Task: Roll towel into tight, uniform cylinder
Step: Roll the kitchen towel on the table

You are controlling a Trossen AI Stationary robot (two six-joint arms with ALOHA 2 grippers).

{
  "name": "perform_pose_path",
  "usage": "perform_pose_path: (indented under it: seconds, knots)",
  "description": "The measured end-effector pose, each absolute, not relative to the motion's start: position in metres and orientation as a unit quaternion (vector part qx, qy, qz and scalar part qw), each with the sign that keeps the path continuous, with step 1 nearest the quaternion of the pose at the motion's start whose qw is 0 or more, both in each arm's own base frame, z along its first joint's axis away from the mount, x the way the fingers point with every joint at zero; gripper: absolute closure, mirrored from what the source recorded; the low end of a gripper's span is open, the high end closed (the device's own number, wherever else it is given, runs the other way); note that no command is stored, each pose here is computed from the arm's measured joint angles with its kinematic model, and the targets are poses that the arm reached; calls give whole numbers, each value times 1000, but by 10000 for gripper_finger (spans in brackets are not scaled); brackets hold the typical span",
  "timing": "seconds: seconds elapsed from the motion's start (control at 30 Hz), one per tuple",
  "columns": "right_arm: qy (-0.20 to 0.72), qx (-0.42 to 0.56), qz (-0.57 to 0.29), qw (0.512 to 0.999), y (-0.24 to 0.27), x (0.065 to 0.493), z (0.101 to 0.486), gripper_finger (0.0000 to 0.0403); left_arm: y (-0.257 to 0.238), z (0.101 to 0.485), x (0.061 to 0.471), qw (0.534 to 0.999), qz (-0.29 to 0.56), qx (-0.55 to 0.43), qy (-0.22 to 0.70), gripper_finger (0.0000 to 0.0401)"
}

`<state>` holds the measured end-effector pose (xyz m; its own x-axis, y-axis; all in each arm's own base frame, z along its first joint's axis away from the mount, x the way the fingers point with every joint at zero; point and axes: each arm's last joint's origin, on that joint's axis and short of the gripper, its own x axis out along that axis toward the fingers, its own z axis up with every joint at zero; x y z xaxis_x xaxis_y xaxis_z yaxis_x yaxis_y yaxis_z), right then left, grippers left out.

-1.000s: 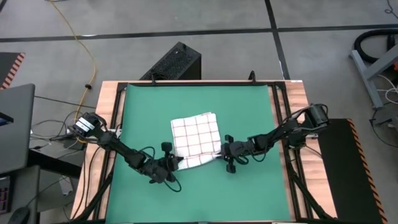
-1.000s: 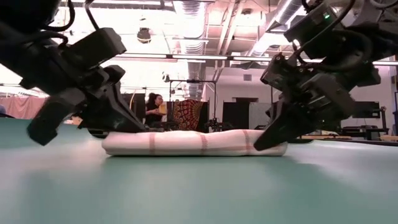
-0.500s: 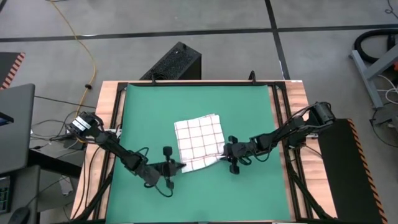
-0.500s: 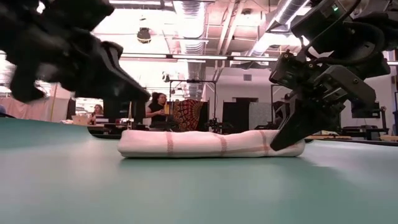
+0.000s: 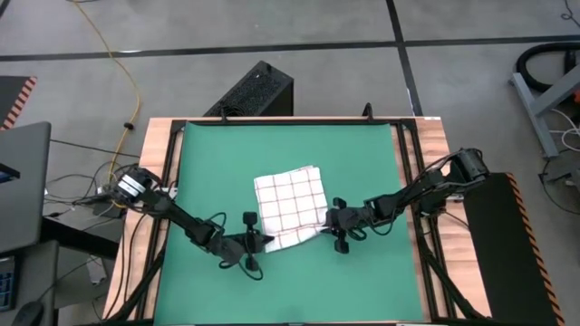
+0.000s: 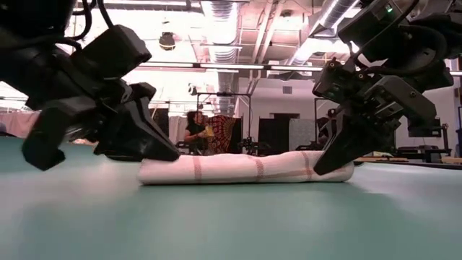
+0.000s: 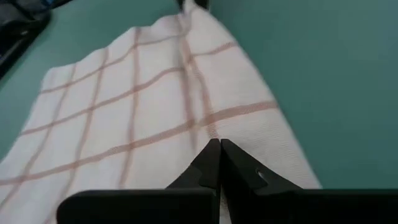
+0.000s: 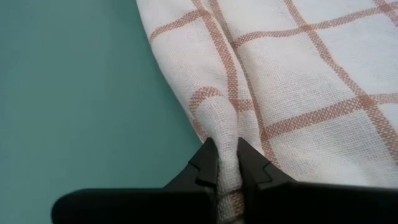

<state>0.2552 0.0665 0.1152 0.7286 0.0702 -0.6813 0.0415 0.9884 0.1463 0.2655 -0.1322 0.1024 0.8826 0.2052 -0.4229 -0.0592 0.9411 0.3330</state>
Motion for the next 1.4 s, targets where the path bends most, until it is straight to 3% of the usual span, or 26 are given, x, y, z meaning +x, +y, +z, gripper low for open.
perform_pose_path:
  seconds: [0.23, 0.53, 0.8, 1.27, 1.4]
  knots:
    - [378, 160, 21, 912, 65, 258, 117, 368, -129, 97, 262, 957, 62, 144, 245, 401]
    - [402, 350, 57, 844, 51, 279, 136, 368, -124, 94, 262, 958, 39, 118, 257, 401]
    - [400, 469, 29, 787, 27, 286, 142, 364, -124, 93, 262, 960, 22, 97, 261, 401]
    - [469, 510, -10, 721, 62, 269, 130, 367, -127, 101, 266, 973, 21, 69, 220, 401]
    - [472, 493, -19, 731, 69, 266, 129, 367, -130, 115, 275, 975, 40, 136, 172, 401]
